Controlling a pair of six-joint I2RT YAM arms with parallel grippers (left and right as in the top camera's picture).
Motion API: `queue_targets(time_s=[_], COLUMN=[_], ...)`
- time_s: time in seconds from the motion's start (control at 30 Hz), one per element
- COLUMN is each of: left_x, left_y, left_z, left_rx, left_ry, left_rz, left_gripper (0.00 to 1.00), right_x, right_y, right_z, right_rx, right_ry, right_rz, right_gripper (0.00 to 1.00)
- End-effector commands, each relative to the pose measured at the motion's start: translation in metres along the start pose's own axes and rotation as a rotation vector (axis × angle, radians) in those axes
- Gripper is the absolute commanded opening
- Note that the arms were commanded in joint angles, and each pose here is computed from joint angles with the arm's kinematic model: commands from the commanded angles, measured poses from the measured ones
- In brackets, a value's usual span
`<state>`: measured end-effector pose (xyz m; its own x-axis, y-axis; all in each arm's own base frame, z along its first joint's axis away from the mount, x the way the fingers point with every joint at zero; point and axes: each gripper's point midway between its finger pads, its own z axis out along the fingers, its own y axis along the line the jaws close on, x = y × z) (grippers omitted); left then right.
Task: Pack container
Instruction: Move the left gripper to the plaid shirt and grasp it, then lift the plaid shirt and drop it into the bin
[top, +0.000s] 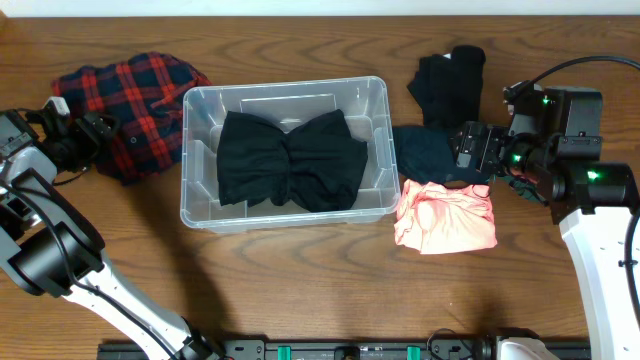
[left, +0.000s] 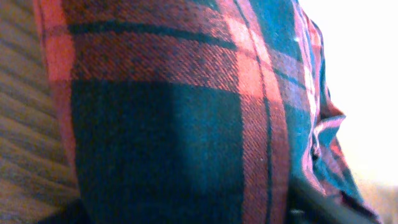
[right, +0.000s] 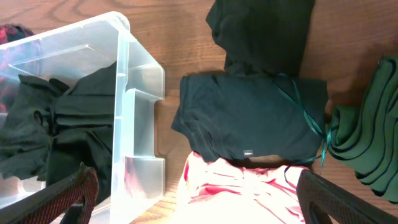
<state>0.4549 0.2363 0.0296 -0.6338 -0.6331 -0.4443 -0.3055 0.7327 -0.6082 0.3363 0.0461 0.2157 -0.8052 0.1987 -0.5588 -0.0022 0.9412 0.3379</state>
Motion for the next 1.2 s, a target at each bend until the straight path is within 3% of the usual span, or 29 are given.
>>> queue_targets(time_s=[0.0,0.13,0.17,0.27,0.43,0.7,0.8,0.97,1.17], left_x=[0.005,0.007,0.006,0.004,-0.004,-0.018,0.002,0.070,0.141], left_y=[0.001,-0.010,-0.018,-0.041,-0.076,-0.215,-0.275,-0.373,-0.404], left_z=[0.004,-0.003,-0.007,-0.025,-0.068,-0.197,-0.243,-0.295,-0.292], left_rx=[0.014,0.093,0.145,0.273,0.341,0.483,0.514,0.626,0.513], left_ry=[0.018,0.030,0.031,0.037,0.030,-0.118,-0.164,-0.157,-0.076], left_rz=[-0.019,-0.063,-0.068,-0.085,-0.099,0.158,0.286,0.503,0.580], left_gripper=[0.52,0.08,0.06,0.06,0.06,0.06,0.06,0.06,0.06], right_x=[-0.006,-0.006,-0.006,-0.006,-0.006,-0.006,-0.006,-0.006,-0.006], right_y=[-0.001,-0.001,-0.001,-0.001,-0.001,-0.001,-0.001,-0.001,-0.001], right_z=[-0.004,-0.004,-0.004,-0.004,-0.004,-0.004,-0.004,-0.004,-0.004], right_rx=[0.004,0.004,0.004,0.004,0.004,0.004,0.004,0.004,0.004], right_ry=[-0.017,-0.017,-0.017,-0.017,-0.017,-0.017,-0.017,-0.017,-0.017], right_rz=[0.014,0.014,0.013,0.014,0.014,0.013,0.013,0.014,0.014], right_gripper=[0.99,0.99,0.99,0.99,0.99,0.99,0.99,0.99,0.99])
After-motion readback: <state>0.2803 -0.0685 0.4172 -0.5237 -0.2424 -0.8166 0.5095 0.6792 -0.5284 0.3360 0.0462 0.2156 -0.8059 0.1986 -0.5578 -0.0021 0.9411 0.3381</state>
